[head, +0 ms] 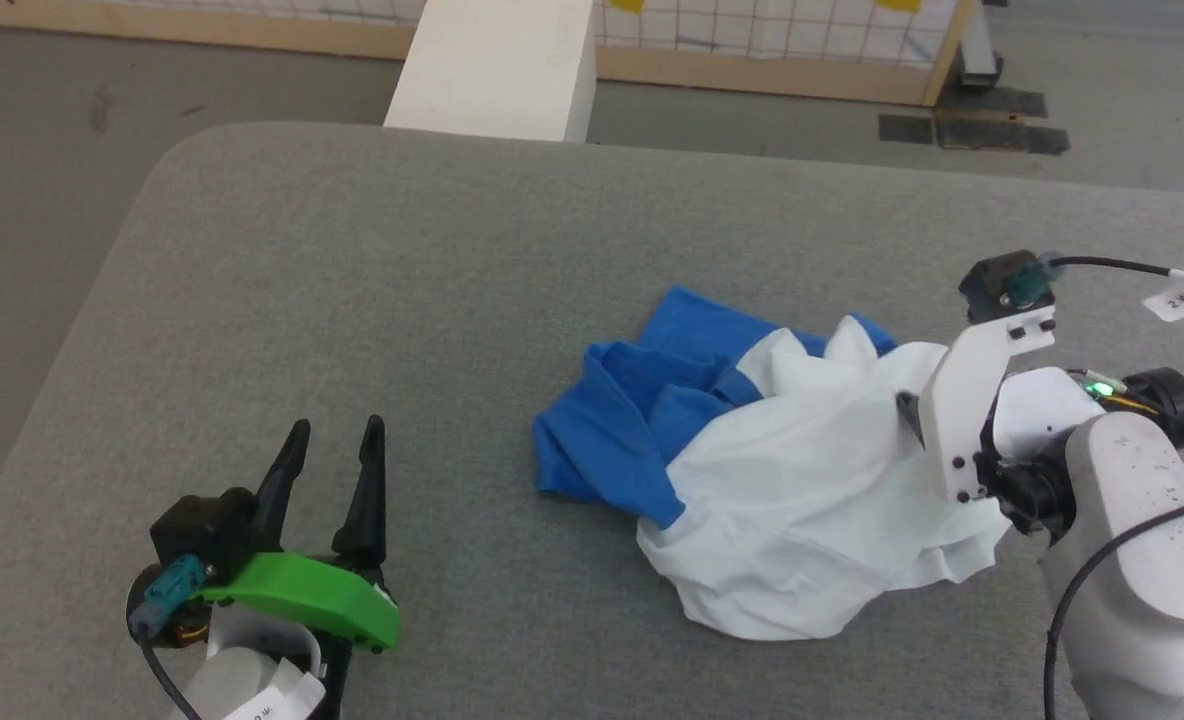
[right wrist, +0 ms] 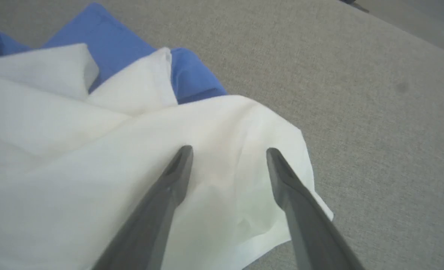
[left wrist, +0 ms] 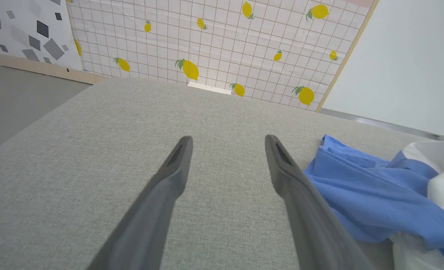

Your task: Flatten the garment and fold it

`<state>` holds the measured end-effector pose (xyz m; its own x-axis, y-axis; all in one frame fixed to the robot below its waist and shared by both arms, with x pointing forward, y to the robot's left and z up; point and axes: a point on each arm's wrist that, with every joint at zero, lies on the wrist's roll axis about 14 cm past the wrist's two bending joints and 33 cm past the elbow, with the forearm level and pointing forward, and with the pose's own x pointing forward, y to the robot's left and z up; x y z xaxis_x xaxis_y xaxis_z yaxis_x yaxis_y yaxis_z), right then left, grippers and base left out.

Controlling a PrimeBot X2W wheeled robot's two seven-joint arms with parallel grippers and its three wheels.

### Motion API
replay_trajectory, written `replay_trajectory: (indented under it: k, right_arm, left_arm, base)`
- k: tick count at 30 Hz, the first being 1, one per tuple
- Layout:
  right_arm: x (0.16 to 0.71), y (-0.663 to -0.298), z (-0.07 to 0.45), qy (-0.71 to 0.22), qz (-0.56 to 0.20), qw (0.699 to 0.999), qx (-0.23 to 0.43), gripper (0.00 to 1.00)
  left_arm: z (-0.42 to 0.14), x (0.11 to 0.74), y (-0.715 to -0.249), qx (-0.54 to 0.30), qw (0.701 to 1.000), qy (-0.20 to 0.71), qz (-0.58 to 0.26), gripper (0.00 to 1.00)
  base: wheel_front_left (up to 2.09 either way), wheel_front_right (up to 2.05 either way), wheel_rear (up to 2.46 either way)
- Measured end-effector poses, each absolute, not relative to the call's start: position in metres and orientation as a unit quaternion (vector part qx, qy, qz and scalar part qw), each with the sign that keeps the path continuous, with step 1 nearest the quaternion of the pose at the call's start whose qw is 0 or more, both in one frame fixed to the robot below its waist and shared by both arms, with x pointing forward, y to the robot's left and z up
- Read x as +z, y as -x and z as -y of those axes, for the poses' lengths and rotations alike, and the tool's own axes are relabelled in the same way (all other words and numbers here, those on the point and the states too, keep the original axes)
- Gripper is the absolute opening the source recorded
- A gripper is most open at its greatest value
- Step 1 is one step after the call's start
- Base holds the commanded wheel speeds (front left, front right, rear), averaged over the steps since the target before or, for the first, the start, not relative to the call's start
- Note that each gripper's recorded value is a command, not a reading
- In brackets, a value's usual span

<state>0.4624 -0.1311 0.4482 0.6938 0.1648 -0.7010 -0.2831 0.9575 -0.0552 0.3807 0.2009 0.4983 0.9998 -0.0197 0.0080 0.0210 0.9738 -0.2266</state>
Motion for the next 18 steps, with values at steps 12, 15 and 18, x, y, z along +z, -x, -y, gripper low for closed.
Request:
replay_trajectory:
  k: [12, 15, 18]
  right_arm:
    - [0.419, -0.447, 0.106, 0.066, -0.436, 0.881, 0.172, 0.0]
    - [0.446, -0.457, 0.108, 0.027, -0.378, 0.91, 0.17, 0.0]
    - [0.469, -0.454, 0.118, 0.0, -0.321, 0.934, 0.159, 0.0]
  left_arm:
    - [-0.215, 0.482, -0.38, 0.014, 0.993, 0.12, -0.016, 1.0]
    - [-0.212, 0.488, -0.382, 0.011, 0.992, 0.124, -0.005, 1.0]
    - [-0.206, 0.493, -0.382, 0.003, 0.992, 0.125, 0.003, 1.0]
  base:
    - [0.0, 0.0, 0.0]
    - [0.0, 0.0, 0.0]
    - [0.0, 0.0, 0.0]
